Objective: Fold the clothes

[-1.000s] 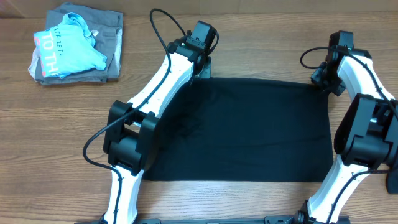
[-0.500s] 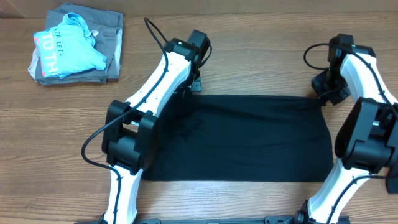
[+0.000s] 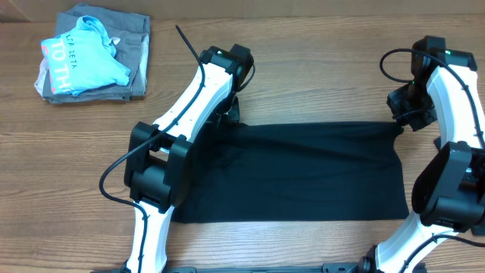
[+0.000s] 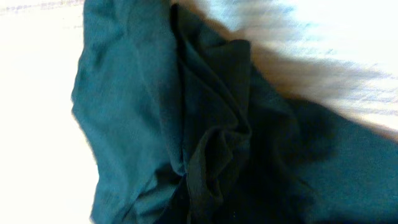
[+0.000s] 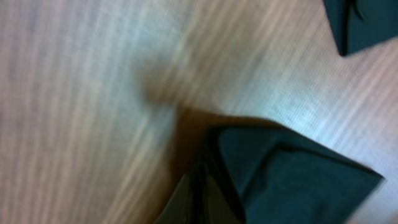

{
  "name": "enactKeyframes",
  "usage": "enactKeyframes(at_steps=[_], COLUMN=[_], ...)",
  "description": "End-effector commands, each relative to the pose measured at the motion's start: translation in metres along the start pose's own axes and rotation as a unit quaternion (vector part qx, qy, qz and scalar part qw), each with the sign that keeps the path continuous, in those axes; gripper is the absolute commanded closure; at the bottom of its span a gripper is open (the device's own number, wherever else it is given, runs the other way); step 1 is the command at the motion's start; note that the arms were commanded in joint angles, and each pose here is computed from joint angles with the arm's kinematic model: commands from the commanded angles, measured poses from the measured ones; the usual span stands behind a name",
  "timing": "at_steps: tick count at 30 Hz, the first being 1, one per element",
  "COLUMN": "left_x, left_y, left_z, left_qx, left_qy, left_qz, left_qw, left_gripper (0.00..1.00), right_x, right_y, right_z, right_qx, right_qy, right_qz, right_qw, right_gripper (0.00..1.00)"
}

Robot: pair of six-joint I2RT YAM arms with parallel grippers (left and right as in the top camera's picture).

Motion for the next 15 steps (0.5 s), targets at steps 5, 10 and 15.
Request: enactKeyframes(at_steps=[5, 10, 15], left_x=[0.009, 0.010, 0.010], left_y=[-0.004, -0.010, -0.011], left_z=[0.026, 0.032, 0.033], left_qx=[0.005, -0.002, -0.005], left_qy=[0.061, 0.082, 0.086], left_qz=[0.011, 0.032, 0.037], left_qw=[0.998, 0.996, 0.996], left_gripper=[0.96, 0.96, 0.91], right_x=[0.014, 0.014, 0.005], right_y=[-0.004, -0.011, -0.018], right_z=[-0.021, -0.026, -0.030], right_qx=[-0.064, -0.061, -0.055], right_qy=[-0.048, -0.069, -0.086], right_qz=[0.000, 0.025, 0.043], right_qw=[0.997, 0.995, 0.994], right_gripper=[0.96, 0.96, 0.90])
Point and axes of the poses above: each gripper's point midway between its finger pads, its own x axis back along the fingers, its own z axis along the line the jaws close on, y = z × x, the point moved 10 cm from there along x, back along the fingers, and after that the axes turned 14 degrees about x, right-handed, at the moved point
